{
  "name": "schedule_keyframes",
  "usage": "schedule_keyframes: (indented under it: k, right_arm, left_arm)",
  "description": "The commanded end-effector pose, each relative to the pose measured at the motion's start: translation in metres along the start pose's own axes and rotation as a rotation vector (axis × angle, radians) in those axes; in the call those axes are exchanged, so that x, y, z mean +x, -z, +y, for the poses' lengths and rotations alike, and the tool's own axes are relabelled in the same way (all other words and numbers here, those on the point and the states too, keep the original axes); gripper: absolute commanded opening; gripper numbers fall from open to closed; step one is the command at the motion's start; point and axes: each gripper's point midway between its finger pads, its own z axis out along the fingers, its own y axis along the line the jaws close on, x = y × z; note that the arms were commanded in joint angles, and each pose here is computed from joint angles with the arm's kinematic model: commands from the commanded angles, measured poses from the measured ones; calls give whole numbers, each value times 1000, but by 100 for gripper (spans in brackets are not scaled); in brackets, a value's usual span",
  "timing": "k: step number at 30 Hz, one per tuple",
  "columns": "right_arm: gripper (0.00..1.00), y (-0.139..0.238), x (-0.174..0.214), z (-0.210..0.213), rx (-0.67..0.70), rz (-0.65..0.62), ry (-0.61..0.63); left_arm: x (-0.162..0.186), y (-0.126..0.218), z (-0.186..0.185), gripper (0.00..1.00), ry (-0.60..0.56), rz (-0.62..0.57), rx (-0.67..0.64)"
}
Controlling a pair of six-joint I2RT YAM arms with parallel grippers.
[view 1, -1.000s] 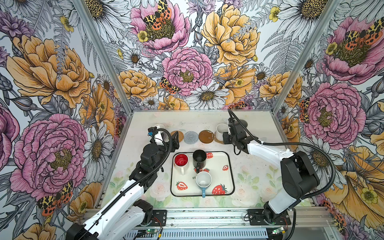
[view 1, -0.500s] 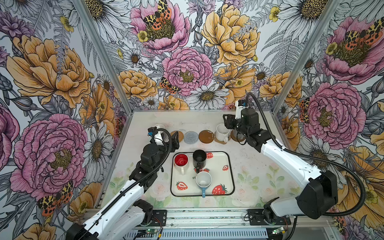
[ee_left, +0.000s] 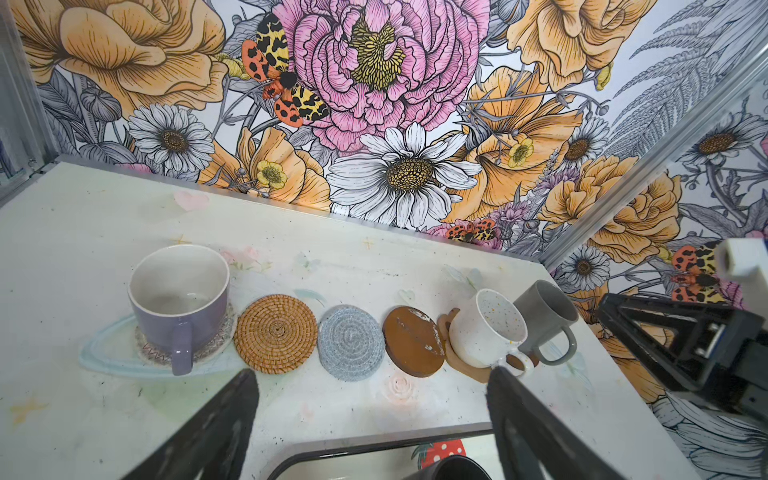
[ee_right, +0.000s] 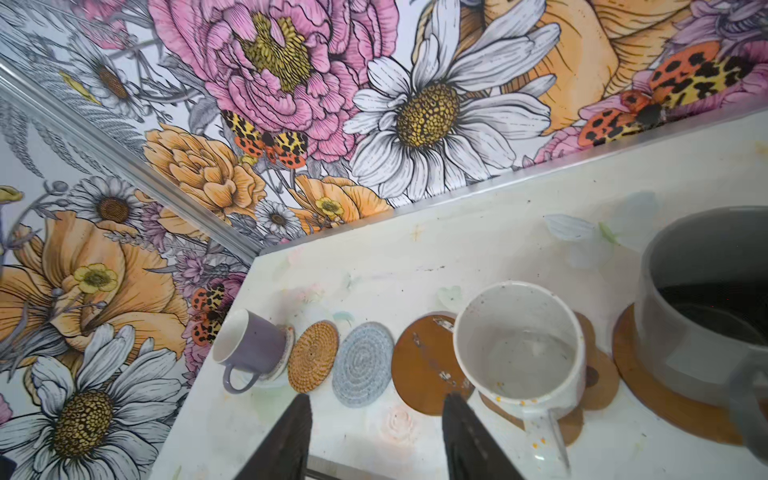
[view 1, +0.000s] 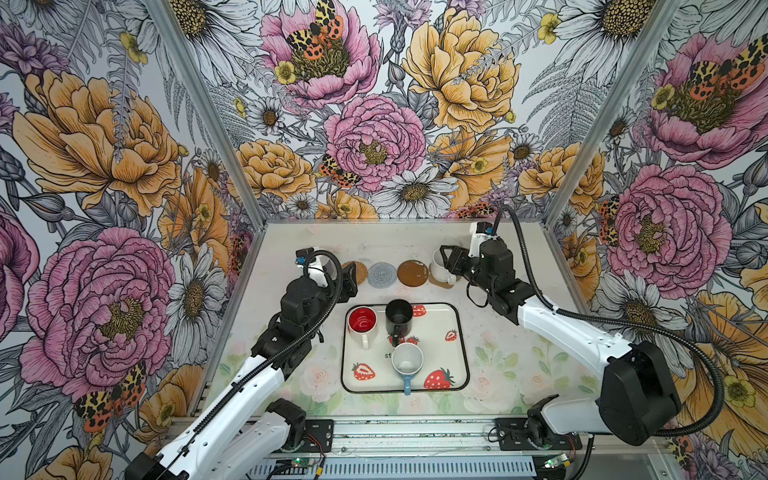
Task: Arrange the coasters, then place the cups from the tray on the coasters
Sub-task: 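Open the right gripper and raise it off the white speckled mug, then move the left gripper over the red-lined mug on the tray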
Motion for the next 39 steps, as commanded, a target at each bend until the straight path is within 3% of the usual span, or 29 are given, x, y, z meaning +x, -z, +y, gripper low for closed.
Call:
schedule_keyframes:
  k: [1, 14, 28, 35, 39]
  right_arm:
    - [54, -3, 1, 16, -77, -15, -11]
    - [57, 16, 1, 13, -64, -36, 15]
    - [59, 20, 4, 7, -40, -32, 23]
    - [59, 17, 7, 5, -34, -23, 22]
    - [59, 14, 9, 4, -30, -16, 20]
  left_arm:
    - [-2, 14, 1, 87, 23, 55, -24]
    - [-5, 65, -18, 84, -41, 157, 9]
    - [92, 90, -20, 79, -160, 559, -14]
    - [153, 94, -4, 76, -149, 699, -106]
    - [168, 96, 2, 76, -139, 712, -142]
